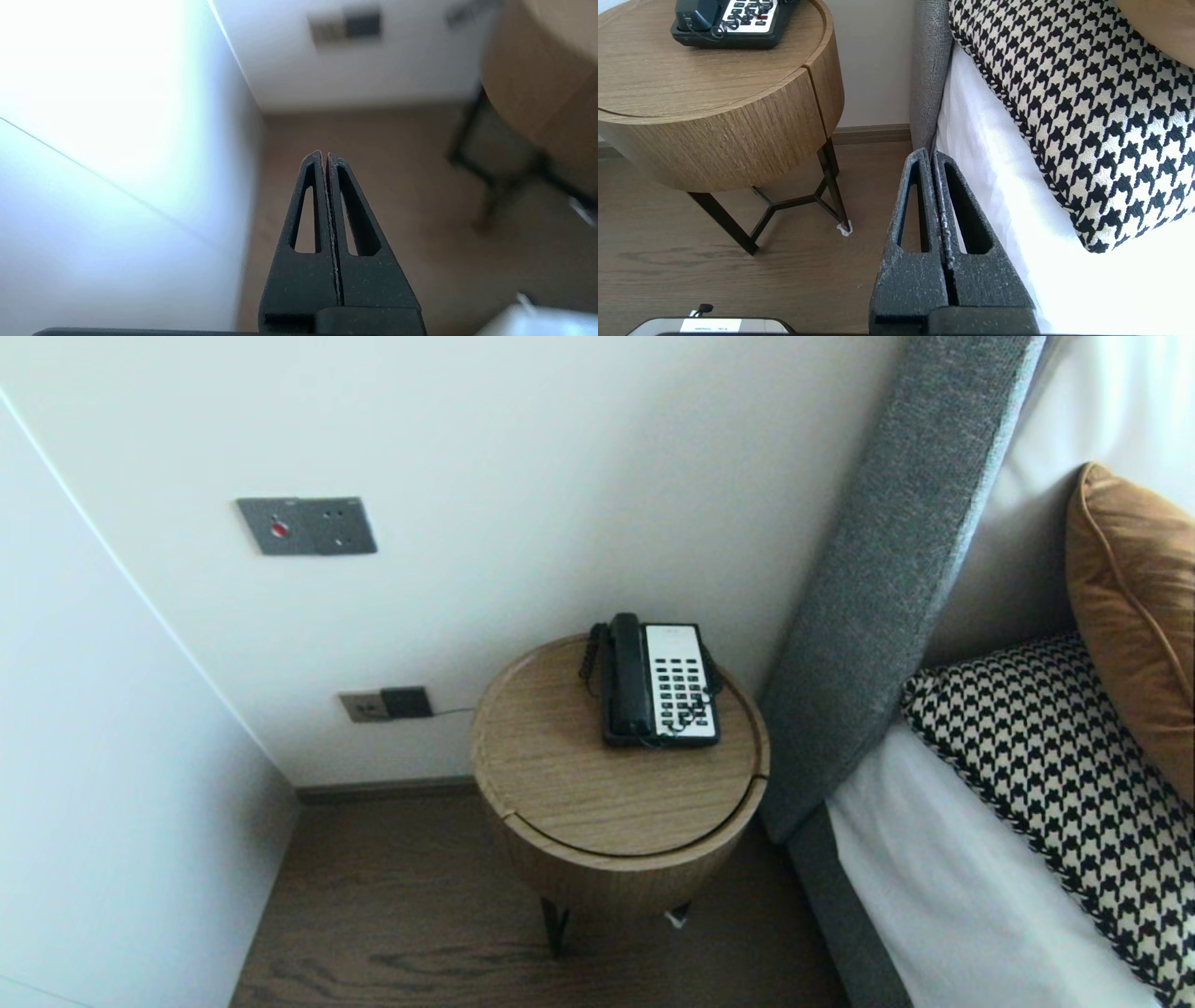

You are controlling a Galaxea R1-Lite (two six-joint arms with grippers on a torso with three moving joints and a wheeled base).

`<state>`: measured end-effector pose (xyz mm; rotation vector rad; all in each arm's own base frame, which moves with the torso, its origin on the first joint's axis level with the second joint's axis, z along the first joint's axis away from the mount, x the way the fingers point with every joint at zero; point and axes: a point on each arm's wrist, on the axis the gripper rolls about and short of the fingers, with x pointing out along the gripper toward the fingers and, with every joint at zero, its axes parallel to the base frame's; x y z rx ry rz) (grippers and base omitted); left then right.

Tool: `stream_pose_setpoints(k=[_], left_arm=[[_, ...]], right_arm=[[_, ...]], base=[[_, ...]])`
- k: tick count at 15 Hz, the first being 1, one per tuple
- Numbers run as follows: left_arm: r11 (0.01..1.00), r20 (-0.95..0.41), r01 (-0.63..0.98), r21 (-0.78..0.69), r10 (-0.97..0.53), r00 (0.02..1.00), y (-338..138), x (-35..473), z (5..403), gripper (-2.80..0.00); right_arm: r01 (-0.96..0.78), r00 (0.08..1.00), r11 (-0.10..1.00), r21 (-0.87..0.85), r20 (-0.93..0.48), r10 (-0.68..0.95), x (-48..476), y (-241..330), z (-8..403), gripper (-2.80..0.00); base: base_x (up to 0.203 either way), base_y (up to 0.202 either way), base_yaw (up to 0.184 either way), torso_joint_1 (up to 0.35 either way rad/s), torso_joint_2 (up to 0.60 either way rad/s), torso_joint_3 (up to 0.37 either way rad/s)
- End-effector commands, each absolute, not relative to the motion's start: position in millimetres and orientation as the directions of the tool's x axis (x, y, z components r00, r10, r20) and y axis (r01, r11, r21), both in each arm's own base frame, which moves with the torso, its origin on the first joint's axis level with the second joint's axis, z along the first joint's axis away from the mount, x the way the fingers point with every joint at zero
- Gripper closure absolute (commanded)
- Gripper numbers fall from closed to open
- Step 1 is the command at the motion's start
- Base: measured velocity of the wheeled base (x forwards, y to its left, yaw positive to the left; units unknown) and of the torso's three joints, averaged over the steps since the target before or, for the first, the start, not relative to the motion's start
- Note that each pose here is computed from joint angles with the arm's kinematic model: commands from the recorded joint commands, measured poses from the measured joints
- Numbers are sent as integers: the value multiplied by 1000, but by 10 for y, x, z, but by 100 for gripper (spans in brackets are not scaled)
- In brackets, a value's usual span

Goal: Open the nightstand drawer

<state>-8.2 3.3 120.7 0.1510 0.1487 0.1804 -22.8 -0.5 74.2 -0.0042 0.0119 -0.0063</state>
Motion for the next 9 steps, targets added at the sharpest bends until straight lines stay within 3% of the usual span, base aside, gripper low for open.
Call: stream_pose_setpoints(k=[1,9], left_arm=[[958,10,-220,185,222,975,39,-138,1280,0],[926,180,-291,238,253,951,53,-259,935,0]], right_arm=[[6,1000,1000,-5,-9,-6,-230,-5,742,0],[6,1000,1000,-5,-11,-6,-229,-5,742,0]], base=[[0,0,0,0,0,0],[0,0,0,0,0,0]])
